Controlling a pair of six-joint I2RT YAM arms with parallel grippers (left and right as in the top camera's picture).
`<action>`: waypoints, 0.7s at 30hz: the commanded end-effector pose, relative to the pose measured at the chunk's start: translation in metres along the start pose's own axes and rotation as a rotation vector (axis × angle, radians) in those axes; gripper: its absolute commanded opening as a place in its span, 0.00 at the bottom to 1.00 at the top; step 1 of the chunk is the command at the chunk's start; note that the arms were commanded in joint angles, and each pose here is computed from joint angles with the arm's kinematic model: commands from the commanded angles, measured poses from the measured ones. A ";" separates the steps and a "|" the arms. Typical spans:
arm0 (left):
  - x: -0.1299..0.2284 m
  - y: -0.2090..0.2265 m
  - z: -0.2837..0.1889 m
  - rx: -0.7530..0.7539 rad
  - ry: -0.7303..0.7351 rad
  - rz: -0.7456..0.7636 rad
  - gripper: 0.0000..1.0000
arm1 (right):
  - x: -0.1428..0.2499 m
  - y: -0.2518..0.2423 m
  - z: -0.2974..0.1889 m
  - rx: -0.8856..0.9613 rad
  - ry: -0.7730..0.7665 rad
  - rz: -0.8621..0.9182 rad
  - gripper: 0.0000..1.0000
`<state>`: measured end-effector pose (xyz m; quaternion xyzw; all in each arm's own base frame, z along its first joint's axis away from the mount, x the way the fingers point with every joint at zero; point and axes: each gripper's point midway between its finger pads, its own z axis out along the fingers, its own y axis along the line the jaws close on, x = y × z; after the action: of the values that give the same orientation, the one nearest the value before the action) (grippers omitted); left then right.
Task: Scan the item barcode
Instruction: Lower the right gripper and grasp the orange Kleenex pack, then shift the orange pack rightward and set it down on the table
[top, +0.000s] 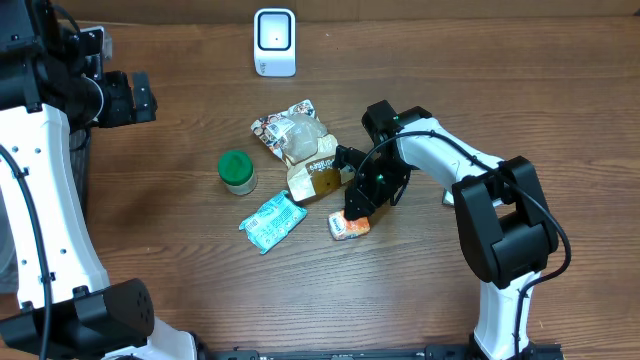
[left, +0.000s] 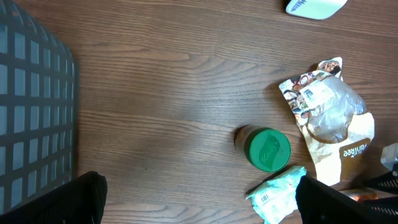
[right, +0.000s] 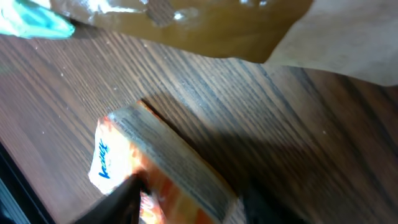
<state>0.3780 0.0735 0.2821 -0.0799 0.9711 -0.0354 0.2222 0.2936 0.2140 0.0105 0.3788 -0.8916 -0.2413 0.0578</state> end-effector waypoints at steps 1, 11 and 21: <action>0.001 -0.001 0.001 0.011 0.003 0.021 1.00 | 0.004 0.000 0.003 -0.011 0.009 0.017 0.27; 0.001 -0.001 0.001 0.011 0.003 0.021 1.00 | 0.002 -0.002 -0.004 -0.010 0.004 0.188 0.04; 0.001 -0.001 0.001 0.011 0.003 0.021 0.99 | -0.021 -0.013 -0.080 0.032 -0.207 0.458 0.04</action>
<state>0.3779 0.0736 0.2821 -0.0800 0.9710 -0.0355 0.2223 0.3141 0.1959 0.0276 0.2035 -0.9473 -0.2355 0.0758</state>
